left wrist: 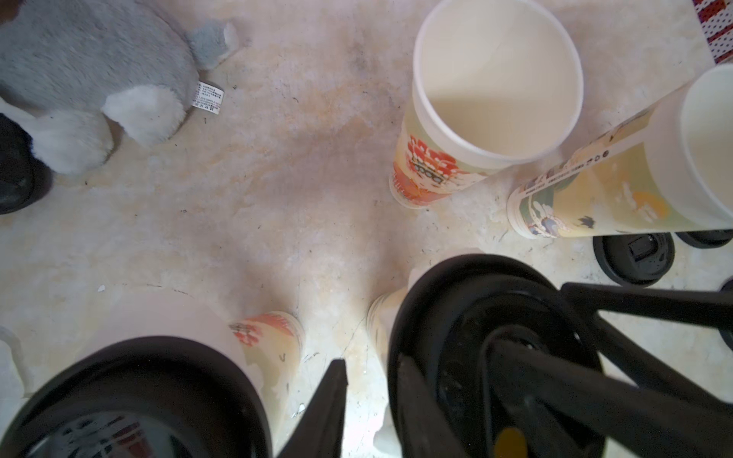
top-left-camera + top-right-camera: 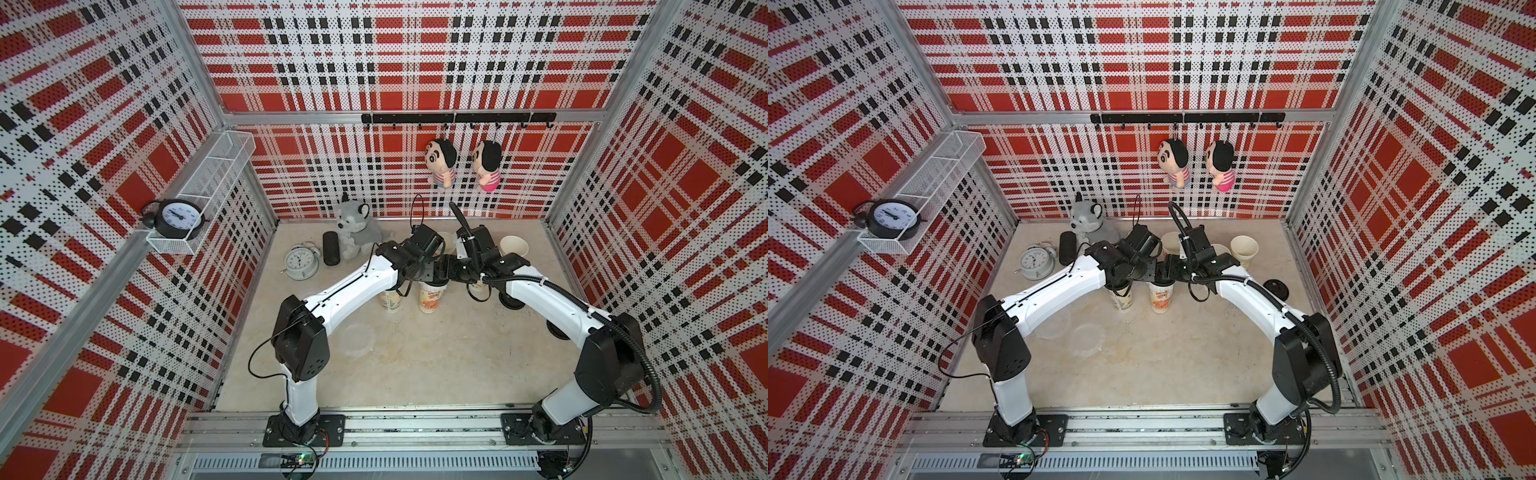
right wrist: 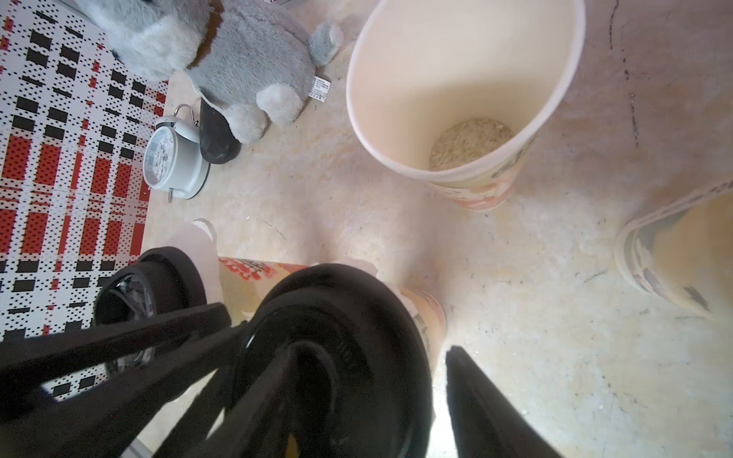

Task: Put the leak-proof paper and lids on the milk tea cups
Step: Secure the cup lid on the cup, then pick up the cup at the center of the board.

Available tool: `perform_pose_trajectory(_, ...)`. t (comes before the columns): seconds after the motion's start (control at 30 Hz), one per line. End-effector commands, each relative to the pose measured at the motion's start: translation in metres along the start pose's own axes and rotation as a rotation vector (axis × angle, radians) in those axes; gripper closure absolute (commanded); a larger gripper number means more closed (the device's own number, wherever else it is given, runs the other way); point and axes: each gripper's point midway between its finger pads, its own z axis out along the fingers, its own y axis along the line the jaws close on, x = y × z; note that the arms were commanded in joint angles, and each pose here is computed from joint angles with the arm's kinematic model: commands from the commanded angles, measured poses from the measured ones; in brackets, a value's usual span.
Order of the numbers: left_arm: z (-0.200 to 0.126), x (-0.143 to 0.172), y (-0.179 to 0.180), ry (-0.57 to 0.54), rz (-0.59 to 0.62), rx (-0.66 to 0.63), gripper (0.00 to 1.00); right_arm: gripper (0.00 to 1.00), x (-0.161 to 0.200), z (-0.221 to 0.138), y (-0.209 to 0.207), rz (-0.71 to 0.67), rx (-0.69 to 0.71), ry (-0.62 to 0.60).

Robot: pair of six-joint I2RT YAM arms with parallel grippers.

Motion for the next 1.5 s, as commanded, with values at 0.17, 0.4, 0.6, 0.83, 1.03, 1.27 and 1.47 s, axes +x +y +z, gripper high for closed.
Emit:
perform_pose_trajectory(0.17, -0.028, -0.030, -0.004, -0.068, 0.012, 0.066, 0.71, 0.38, 0.050, 0.018, -0.026, 0.004, 0.118, 0.180)
perform_pose_trajectory(0.4, -0.045, -0.052, 0.006, -0.122, -0.010, 0.074, 0.70, 0.37, 0.041, 0.013, -0.023, 0.003, 0.126, 0.160)
perform_pose_trajectory(0.6, -0.054, -0.059, 0.012, -0.150, -0.018, 0.072, 0.70, 0.29, 0.014, 0.002, -0.011, -0.026, 0.131, 0.107)
perform_pose_trajectory(0.83, -0.057, -0.055, 0.020, -0.160, -0.028, 0.069, 0.70, 0.12, -0.030, -0.015, 0.004, -0.072, 0.171, 0.029)
perform_pose_trajectory(1.03, -0.062, -0.053, 0.031, -0.179, -0.061, 0.075, 0.68, 0.00, -0.064, -0.022, 0.003, -0.144, 0.237, 0.002)
perform_pose_trajectory(1.27, -0.066, -0.047, 0.042, -0.185, -0.087, 0.070, 0.63, 0.00, -0.086, 0.003, -0.010, -0.164, 0.299, 0.039)
perform_pose_trajectory(1.47, -0.070, -0.043, 0.048, -0.189, -0.102, 0.062, 0.59, 0.00, -0.097, 0.023, -0.022, -0.152, 0.329, 0.054)
